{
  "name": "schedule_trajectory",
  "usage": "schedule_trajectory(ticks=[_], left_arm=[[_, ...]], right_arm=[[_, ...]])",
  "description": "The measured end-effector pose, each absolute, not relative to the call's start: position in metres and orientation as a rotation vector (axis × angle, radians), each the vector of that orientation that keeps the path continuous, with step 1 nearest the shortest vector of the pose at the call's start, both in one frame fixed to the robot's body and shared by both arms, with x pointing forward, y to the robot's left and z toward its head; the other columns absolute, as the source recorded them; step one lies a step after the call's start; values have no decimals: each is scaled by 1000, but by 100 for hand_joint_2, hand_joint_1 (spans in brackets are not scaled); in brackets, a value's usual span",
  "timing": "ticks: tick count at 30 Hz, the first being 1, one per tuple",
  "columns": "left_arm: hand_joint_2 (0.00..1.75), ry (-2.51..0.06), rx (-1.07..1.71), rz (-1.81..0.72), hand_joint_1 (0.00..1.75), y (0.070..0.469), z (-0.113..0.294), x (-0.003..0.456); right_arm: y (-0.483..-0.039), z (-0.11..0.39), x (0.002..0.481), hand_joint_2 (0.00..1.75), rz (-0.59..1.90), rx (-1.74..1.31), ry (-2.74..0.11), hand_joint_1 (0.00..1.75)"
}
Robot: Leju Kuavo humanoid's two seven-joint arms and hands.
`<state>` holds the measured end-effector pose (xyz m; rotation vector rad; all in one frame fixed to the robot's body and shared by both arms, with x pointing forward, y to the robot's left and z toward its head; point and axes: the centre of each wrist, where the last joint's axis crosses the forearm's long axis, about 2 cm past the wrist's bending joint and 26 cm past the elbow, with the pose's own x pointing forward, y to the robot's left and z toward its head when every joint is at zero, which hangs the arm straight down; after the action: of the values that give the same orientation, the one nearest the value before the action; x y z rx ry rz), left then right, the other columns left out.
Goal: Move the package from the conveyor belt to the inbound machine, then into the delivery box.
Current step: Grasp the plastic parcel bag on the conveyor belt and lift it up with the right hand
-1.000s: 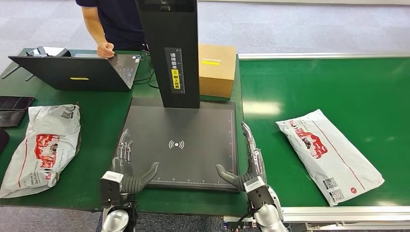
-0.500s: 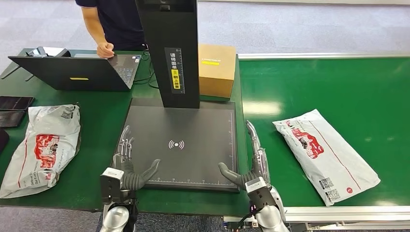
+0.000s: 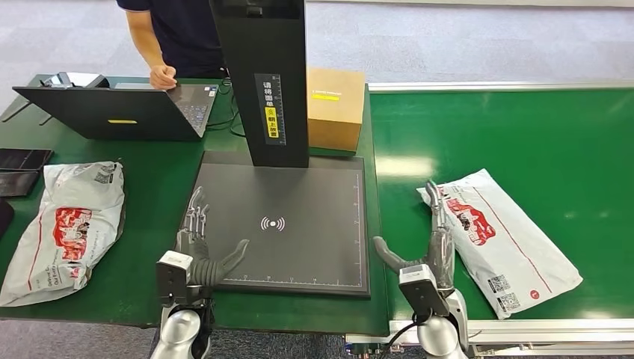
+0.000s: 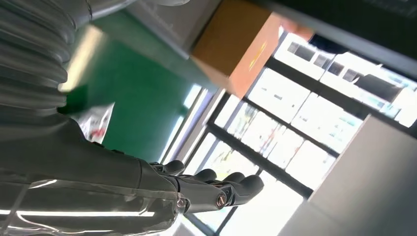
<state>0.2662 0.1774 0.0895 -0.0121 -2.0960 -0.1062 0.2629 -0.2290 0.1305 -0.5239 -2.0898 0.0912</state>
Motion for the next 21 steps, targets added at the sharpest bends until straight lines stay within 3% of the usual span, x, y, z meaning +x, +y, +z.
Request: schedule_trajectory(ticks=[21], left_arm=[[175, -2099, -20, -89, 0, 175, 92, 279]], right_arm=[[-325, 128, 274, 175, -81, -884, -1878, 0]])
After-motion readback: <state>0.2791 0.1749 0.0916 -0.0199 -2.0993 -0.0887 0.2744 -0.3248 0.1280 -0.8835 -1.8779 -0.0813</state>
